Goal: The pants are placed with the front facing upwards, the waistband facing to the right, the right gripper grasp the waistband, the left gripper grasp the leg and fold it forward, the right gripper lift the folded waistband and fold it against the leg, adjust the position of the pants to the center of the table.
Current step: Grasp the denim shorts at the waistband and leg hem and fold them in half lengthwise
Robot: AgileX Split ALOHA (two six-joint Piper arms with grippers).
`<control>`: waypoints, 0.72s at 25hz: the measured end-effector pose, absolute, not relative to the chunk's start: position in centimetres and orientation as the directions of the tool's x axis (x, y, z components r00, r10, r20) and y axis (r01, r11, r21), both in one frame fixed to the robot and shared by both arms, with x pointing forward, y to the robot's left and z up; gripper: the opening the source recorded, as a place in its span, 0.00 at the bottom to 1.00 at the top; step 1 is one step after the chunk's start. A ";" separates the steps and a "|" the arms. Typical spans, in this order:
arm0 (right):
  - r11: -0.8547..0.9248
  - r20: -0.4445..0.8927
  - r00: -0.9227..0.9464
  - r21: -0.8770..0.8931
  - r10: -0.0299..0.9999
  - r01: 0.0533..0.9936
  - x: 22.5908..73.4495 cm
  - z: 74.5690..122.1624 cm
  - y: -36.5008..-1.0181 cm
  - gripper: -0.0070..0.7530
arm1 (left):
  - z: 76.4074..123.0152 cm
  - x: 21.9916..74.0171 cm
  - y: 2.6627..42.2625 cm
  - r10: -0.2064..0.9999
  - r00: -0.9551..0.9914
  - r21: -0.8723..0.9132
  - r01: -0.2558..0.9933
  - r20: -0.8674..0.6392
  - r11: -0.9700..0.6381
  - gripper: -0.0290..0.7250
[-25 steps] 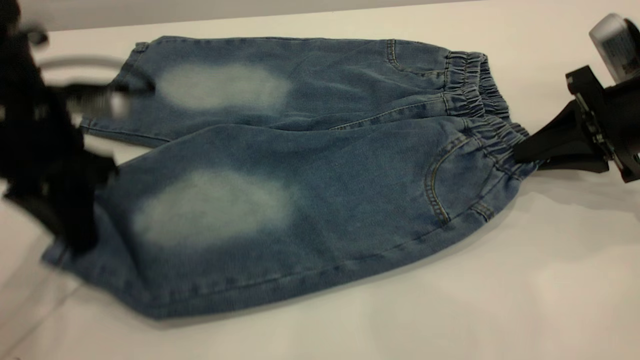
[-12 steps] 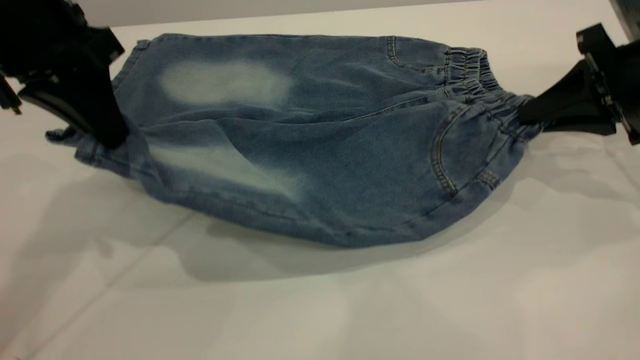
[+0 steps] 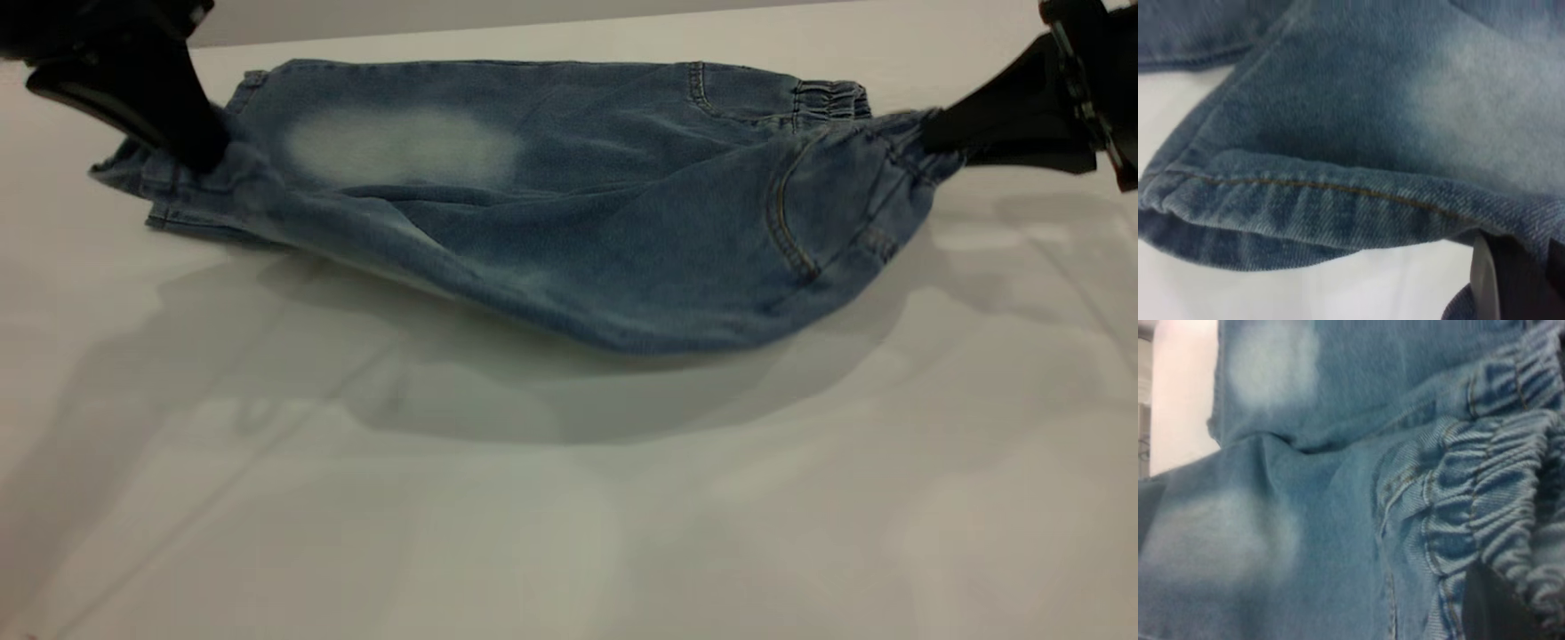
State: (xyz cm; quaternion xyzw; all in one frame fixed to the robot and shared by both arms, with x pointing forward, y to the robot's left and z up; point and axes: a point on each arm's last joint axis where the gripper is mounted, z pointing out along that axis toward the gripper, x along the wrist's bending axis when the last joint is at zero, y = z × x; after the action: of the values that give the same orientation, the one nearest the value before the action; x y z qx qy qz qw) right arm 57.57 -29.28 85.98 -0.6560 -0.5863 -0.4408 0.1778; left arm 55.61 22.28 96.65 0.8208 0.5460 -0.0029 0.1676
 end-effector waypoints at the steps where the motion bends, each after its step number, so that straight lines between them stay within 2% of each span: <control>1: -0.251 0.790 -0.080 0.287 0.608 0.925 57.8 86.2 -29.3 0.05 | 96.7 55.7 22.3 0.897 0.403 0.282 0.896 -0.183 -0.344 0.09; 18: -0.307 0.800 -0.137 0.374 0.585 0.875 61.2 88.8 -29.8 0.05 | 97.4 57.8 22.2 0.931 0.336 0.488 0.842 -0.143 -0.229 0.09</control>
State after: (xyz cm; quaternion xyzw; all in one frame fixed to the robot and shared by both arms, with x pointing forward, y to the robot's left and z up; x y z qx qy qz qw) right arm 61.19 -29.84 88.75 -0.6403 -0.5698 -0.4937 0.1470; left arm 57.81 22.21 97.40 0.7789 0.5692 0.0892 0.2480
